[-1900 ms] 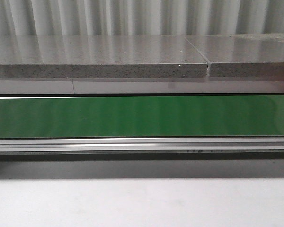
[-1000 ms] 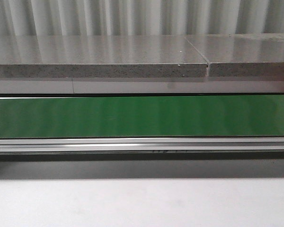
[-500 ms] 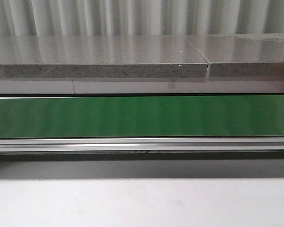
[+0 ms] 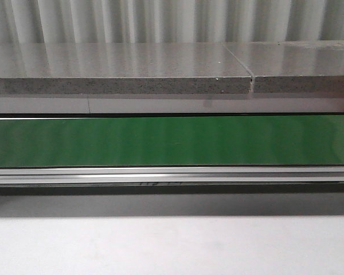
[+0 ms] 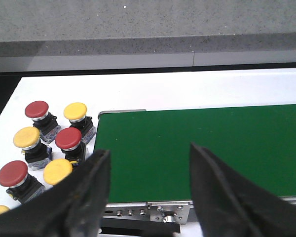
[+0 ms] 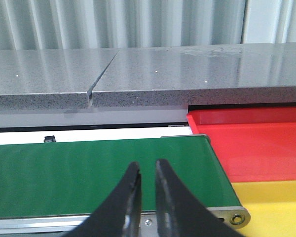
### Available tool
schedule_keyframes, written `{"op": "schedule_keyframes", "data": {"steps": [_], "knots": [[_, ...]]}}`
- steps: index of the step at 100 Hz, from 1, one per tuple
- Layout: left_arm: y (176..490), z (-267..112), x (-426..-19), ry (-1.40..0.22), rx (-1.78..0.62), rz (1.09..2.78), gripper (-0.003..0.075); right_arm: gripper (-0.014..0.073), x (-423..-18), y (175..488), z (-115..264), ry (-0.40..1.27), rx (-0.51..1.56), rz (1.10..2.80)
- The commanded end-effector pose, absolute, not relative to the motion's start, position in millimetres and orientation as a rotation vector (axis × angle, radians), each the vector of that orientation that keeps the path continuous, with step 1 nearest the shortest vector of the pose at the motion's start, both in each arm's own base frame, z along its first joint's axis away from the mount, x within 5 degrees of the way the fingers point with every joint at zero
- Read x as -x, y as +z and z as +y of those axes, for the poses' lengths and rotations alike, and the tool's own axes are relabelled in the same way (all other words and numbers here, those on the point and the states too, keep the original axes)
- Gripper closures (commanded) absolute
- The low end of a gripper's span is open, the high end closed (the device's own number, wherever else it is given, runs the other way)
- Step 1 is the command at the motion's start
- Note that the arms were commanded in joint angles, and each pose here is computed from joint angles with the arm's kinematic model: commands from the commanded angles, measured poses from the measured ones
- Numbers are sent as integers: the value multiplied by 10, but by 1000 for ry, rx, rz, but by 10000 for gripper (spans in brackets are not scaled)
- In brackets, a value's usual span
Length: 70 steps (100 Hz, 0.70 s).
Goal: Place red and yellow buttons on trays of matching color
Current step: 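Move the left gripper down over a red push button beside the belt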
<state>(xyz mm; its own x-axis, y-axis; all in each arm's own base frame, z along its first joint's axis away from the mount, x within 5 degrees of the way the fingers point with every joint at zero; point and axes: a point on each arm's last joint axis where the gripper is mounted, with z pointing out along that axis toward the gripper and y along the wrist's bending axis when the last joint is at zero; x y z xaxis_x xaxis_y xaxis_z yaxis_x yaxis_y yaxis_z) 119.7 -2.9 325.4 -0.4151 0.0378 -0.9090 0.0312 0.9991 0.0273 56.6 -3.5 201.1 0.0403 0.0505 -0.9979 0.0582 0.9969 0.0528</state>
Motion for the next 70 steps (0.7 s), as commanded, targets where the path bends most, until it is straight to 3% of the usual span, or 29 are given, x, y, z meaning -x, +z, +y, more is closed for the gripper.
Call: {"op": "schedule_keyframes", "data": {"steps": [1, 38, 70], "knots": [[3456, -36, -1324, -6, -33, 1933, 279, 496, -534, 2152, -30, -12, -73, 1420], [3569, -37, -1816, -37, 60, 2178, 280, 496, -534, 2152, -30, -12, -73, 1420], [3514, 343, -2041, -4, 372, 2288, 280, 496, -534, 2152, -30, -12, -73, 1420]]}}
